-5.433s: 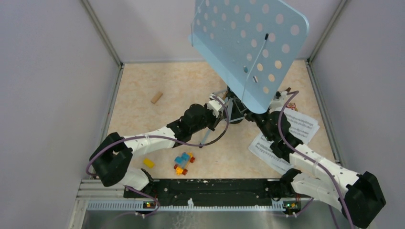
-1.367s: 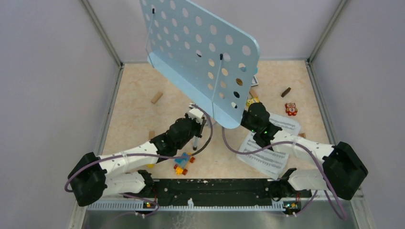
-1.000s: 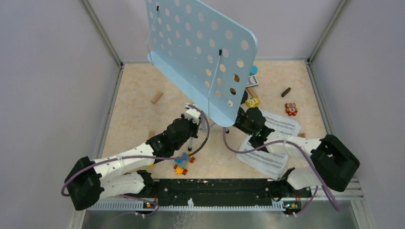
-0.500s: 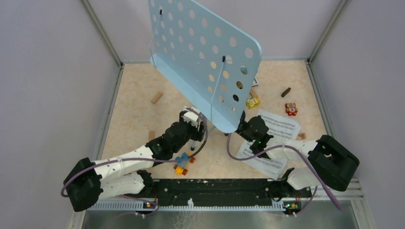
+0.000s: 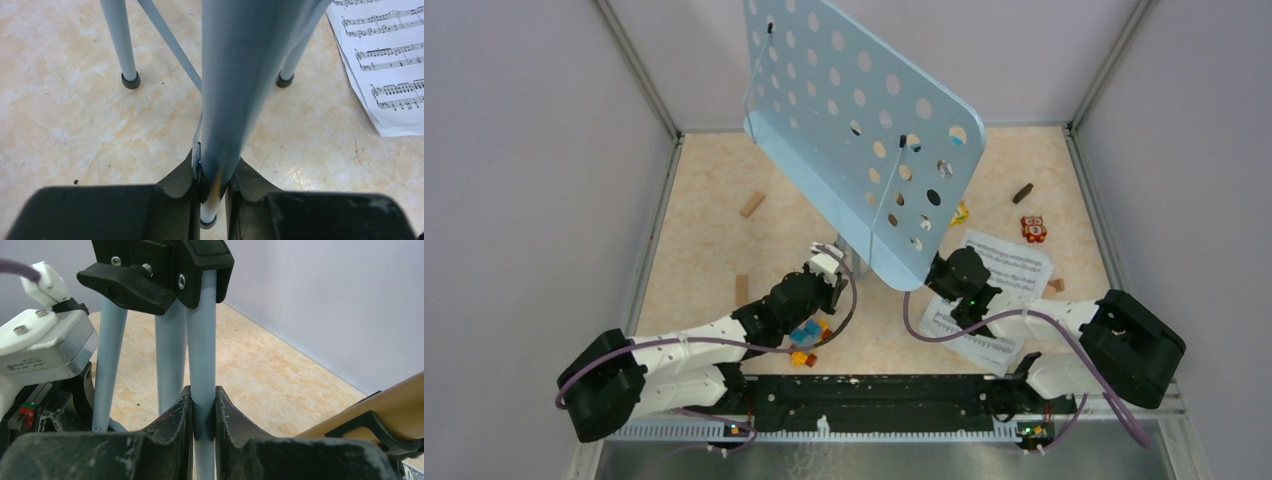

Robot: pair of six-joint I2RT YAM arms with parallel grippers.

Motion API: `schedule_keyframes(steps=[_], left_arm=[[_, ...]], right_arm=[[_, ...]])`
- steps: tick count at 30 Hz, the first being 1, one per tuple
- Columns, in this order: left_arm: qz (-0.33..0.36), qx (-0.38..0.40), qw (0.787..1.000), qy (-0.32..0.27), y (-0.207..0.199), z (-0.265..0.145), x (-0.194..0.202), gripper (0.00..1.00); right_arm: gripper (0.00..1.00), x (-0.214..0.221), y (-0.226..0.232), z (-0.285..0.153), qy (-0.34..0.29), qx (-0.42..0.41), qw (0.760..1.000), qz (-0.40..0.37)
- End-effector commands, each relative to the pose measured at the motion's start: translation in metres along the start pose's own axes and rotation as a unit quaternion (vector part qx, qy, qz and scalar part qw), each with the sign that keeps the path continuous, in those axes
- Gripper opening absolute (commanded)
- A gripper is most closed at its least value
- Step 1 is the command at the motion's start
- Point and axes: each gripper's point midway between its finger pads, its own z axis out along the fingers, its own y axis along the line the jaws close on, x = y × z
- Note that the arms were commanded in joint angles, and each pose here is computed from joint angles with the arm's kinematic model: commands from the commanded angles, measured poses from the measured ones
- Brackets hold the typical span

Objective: Pack up the instrument practice props

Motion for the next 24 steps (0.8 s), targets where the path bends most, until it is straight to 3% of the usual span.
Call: schedule_keyframes(steps=[1,3,12,24], left_arm=[[-0.025,-0.003,1.000,-0.011,0.000,0.010,-0.001,0.08],[-0.030,-0.006,0.999,-0.012,0.000,0.012,-0.001,0.00],[-0.026,0.010,0.999,-0.020,-0.005,0.013,-0.001,0.00],[0.023,0.044,0.999,0.003,-0.017,0.019,-0.001,0.00]], right_arm=[[0.16,-0.002,0.011,-0.005,0.017,-0.019,0.999,0.034],[0.25,-0.003,0.012,-0.009,0.022,-0.024,0.999,0.028],[0.77,-0.017,0.016,-0.030,0.003,-0.036,0.999,0.032],[0.84,-0.067,-0.006,-0.006,-0.082,0.030,0.985,0.152]])
